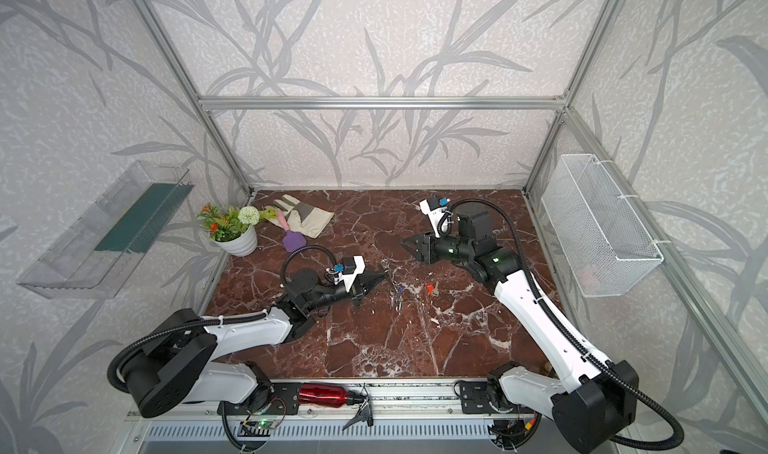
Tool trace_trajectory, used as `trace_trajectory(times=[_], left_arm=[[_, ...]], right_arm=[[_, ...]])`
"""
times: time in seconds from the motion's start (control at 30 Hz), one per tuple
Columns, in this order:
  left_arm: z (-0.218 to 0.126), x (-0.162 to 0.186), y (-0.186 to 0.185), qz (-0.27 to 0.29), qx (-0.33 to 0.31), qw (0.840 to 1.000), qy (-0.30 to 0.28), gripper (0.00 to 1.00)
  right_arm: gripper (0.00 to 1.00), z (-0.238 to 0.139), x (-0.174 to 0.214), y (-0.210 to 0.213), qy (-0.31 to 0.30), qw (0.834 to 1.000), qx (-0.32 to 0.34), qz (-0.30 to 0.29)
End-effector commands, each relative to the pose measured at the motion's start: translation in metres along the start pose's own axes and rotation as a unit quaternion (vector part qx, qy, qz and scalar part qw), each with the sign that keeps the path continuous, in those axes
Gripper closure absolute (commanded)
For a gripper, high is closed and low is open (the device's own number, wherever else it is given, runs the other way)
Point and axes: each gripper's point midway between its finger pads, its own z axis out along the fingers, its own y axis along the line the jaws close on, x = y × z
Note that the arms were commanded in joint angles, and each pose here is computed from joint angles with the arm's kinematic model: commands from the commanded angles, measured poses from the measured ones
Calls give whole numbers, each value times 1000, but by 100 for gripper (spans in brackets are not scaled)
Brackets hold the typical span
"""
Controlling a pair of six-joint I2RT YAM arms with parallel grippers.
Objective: Put the keys on the keyring
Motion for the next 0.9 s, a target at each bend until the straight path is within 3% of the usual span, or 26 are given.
trace_trajectory(times=[0.0, 0.3, 0.87], left_arm=[[0, -23, -1, 95, -4, 994, -48, 100], [1, -2, 6, 175, -23, 984, 2, 100], [1, 1, 2, 197, -17, 980, 16, 100]], right_arm=[[58, 4, -1, -8, -3, 1000, 10, 8], [57, 13, 10, -22, 18, 999, 29, 20], [57, 27, 21, -29, 36, 998, 15, 39]])
